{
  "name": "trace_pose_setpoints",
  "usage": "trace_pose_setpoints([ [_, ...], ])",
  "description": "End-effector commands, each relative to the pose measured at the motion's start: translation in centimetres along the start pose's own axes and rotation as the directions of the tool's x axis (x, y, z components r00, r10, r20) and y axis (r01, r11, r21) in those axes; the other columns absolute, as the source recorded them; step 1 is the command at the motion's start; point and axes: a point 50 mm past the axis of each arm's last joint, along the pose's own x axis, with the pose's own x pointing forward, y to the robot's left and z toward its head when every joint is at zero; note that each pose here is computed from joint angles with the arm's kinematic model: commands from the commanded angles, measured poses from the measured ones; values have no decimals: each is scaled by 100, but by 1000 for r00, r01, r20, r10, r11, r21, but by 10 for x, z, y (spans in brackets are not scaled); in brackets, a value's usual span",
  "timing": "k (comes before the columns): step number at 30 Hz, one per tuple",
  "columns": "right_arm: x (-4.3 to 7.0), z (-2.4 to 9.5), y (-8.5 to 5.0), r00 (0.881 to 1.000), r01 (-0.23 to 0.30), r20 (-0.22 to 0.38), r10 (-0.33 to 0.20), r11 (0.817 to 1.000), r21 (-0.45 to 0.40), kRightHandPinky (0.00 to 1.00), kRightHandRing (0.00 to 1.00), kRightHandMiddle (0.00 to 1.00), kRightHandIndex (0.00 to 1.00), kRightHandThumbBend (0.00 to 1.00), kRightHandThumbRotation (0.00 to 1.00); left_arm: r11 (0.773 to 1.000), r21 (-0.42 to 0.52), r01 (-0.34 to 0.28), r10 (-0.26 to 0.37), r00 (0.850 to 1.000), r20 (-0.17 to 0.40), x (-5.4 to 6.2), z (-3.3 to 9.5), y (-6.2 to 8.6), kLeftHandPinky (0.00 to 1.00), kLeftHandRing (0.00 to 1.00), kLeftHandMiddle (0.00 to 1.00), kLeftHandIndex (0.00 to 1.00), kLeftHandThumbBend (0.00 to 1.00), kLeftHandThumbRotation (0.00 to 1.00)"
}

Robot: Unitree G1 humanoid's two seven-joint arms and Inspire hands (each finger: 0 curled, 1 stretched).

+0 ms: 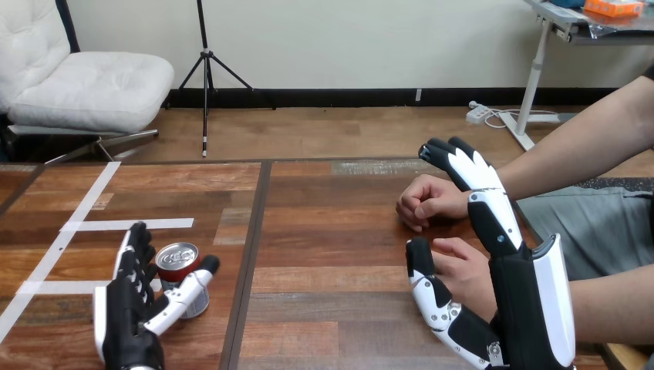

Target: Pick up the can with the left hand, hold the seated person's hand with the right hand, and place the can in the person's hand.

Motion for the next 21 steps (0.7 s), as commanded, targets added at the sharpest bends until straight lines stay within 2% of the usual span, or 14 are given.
trace_pose_setpoints([
  [1,11,5,-6,998,26,62,-25,1000,-13,97,95,90,87,23,0,994,101,32,-39,997,61,24,19,-7,89,91,92,90,92,27],
  [9,11,5,-6,998,24,63,-23,1000,-15,97,95,90,87,24,0,982,187,27,-37,998,54,26,20,-8,84,89,90,89,95,28],
  [21,10,5,-6,998,26,57,-25,1000,-18,97,94,90,87,24,1,965,263,23,-36,998,46,29,20,-11,81,86,88,88,94,27],
])
